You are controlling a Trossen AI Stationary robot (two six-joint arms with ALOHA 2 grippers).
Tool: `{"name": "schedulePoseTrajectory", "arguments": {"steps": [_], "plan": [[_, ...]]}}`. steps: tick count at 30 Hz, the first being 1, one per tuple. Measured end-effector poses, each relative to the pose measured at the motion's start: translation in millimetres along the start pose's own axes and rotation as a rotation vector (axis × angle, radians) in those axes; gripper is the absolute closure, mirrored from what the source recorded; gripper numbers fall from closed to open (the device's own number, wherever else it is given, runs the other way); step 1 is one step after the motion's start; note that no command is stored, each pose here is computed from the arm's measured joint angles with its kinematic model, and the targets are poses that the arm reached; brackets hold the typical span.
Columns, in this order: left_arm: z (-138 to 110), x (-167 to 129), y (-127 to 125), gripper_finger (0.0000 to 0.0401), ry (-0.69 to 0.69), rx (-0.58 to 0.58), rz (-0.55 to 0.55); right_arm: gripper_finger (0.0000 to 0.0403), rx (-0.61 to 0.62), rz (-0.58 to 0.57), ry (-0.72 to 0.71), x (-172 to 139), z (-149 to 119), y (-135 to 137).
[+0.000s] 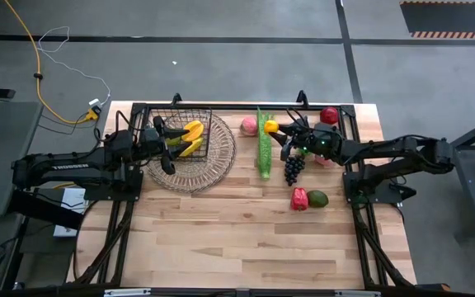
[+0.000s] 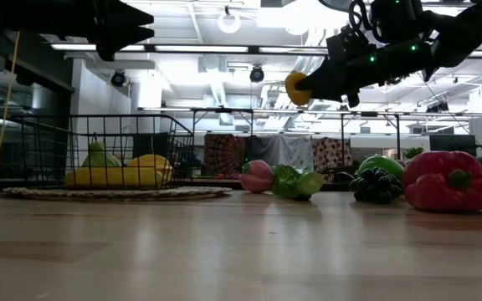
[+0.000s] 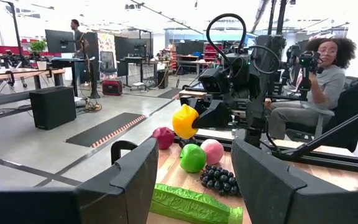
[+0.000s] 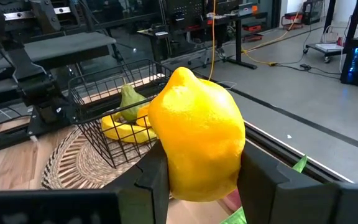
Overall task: Build produce basket
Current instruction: Put the yellow lemon into the black wire basket
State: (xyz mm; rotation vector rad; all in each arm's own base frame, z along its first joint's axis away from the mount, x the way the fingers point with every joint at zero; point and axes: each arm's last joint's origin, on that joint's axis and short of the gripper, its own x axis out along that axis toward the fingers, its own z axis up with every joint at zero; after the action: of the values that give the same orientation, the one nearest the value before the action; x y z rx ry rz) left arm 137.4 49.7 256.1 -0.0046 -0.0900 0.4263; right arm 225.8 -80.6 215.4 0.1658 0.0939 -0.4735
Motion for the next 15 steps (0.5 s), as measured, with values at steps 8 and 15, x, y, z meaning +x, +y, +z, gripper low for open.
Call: {"name": "schedulePoseTrajectory", "arguments": {"steps": [8,15], "plan": [[0.0,0.0,0.0,0.0208,0.0,0.0,0.0,0.0279,-0.008,0.0,0.0,0.0,0.0,0.0],[0.0,0.0,0.0,0.0208,0.0,0.0,0.0,0.0279,-0.008,0.001,0.0,0.0,0.0,0.0]]}}
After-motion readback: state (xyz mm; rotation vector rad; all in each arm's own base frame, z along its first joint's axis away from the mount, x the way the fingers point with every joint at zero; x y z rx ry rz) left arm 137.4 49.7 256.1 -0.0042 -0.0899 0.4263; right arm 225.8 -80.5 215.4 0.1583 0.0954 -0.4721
